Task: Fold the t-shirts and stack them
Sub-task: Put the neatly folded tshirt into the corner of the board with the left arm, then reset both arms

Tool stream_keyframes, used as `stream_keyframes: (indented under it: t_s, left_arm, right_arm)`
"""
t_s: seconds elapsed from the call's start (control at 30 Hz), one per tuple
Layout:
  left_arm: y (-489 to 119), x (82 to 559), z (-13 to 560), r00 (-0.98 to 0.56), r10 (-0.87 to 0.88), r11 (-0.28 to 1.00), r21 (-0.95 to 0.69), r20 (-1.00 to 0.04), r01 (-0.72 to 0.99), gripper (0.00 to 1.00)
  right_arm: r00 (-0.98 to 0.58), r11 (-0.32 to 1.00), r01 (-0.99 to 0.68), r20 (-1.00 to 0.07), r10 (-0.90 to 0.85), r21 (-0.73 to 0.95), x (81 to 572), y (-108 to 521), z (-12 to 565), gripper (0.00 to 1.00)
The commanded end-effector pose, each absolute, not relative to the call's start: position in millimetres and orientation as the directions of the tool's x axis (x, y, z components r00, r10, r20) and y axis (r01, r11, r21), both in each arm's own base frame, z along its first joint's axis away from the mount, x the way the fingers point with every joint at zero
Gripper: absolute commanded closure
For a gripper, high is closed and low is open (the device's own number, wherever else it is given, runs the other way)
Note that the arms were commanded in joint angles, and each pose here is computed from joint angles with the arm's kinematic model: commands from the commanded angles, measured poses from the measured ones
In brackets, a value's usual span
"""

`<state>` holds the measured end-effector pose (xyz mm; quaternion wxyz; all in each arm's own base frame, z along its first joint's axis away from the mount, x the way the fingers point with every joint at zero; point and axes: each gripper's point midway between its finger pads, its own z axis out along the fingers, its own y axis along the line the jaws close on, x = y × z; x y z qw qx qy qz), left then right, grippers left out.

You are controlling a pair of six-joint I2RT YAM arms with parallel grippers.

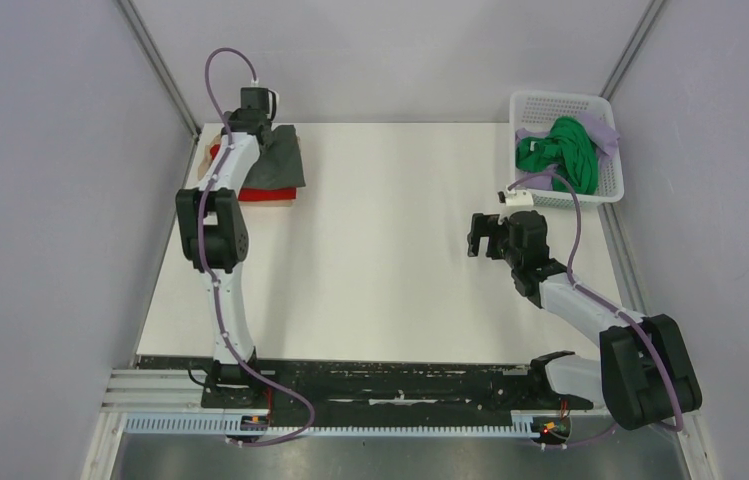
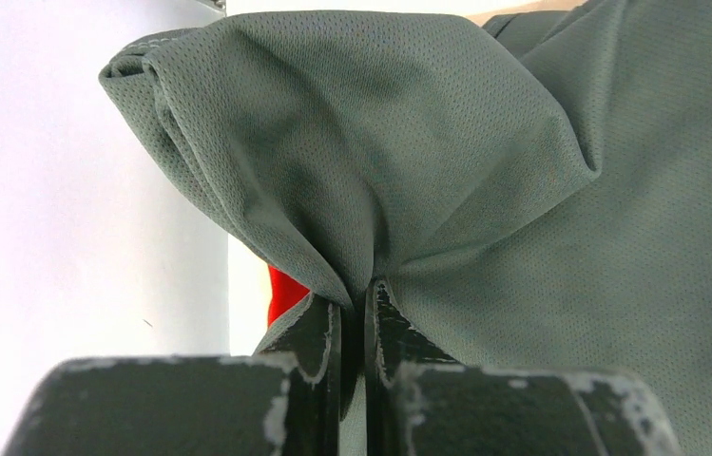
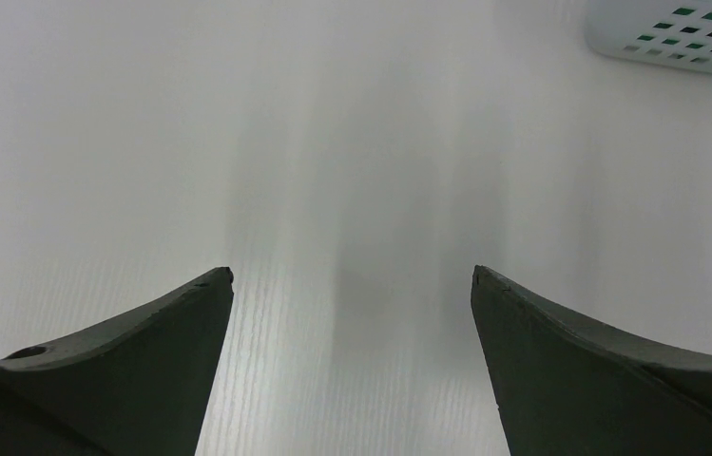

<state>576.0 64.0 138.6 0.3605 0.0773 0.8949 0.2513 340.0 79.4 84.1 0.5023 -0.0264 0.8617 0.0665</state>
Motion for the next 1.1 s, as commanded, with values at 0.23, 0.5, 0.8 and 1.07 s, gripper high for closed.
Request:
stream_keyframes:
  t_s: [0.23, 0.5, 0.8, 1.07]
  left_arm:
    - [92, 600, 158, -0.686, 0.278, 0.832, 0.526, -0.672, -0.178, 0.19]
    - [116, 595, 191, -0.641, 0.177, 0.753, 0.522, -0.747, -0.401, 0.0]
    - [61, 582, 214, -0.556, -0.025, 0.923, 0.194, -0.831, -0.331, 0.0]
    - [-41, 520, 289, -0.373, -0.218, 0.96, -0.128, -0.902, -0.25, 0.0]
  right_arm:
    - [-0.465, 0.993, -0.1, -0.885, 0.01, 0.063, 352, 76, 99, 0.02]
    - [-0.457, 0.994, -0.089, -0.89, 0.01, 0.057, 352, 73, 102, 0.02]
    - [-0.442, 0.995, -0.074, -0.897, 0.028, 0.067, 351, 72, 109, 0.02]
    - [-0.411, 0.988, -0.109, -0.91, 0.053, 0.106, 340, 77, 123, 0.02]
